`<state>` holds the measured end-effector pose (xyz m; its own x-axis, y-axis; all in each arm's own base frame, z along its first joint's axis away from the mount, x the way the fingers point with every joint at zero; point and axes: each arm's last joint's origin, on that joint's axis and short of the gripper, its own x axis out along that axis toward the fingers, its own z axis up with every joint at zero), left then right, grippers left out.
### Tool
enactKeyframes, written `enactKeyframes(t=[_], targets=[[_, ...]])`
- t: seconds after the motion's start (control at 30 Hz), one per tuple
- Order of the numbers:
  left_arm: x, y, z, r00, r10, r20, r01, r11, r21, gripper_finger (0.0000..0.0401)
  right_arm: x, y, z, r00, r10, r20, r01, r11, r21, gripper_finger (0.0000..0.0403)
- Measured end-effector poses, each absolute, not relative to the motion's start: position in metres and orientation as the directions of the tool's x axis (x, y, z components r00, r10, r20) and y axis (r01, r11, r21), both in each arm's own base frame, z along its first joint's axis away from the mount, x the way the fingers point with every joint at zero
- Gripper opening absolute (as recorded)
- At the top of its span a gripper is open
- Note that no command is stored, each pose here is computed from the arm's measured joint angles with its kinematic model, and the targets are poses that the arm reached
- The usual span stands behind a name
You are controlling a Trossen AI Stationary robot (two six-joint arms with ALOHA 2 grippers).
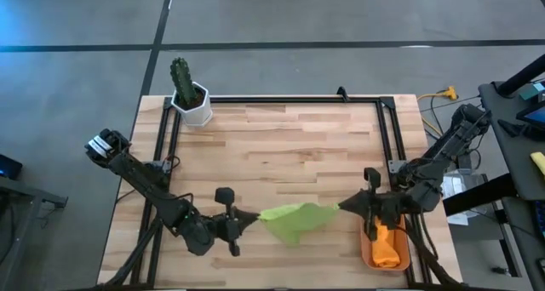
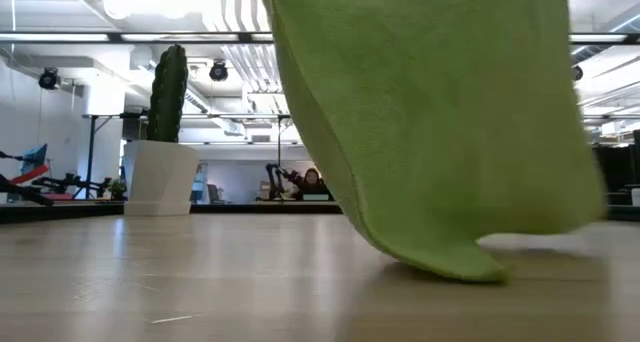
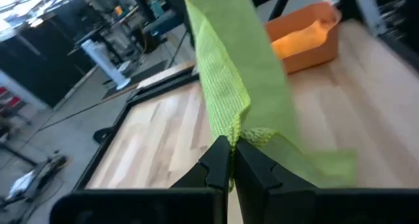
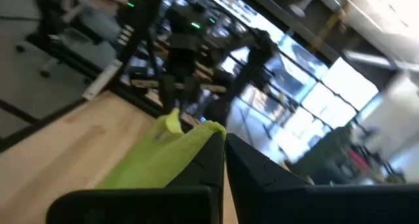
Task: Roll microfiber towels into tight, uniform cylinder then place into a basket
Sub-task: Fold the green microfiber cloth
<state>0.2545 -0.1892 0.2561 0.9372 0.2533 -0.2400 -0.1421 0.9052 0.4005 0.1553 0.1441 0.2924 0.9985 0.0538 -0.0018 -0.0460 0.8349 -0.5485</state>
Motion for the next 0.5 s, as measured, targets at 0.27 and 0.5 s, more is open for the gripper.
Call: enactKeyframes(t=[0.27, 0.5], targets=[[0.248, -0.186, 0.255, 0.921, 0.16, -0.356, -0.065, 0.962, 0.266, 0.0, 0.163, 0.133, 0.276, 0.992, -0.03, -0.124, -0.034, 0.875, -0.482, 0.0008], [0.235, -0.166, 0.265, 0.883, 0.375, -0.283, -0.255, 0.888, 0.383, 0.0, 0.183, 0.099, 0.273, 0.953, -0.278, -0.122, 0.167, 0.816, -0.554, 0.0009]])
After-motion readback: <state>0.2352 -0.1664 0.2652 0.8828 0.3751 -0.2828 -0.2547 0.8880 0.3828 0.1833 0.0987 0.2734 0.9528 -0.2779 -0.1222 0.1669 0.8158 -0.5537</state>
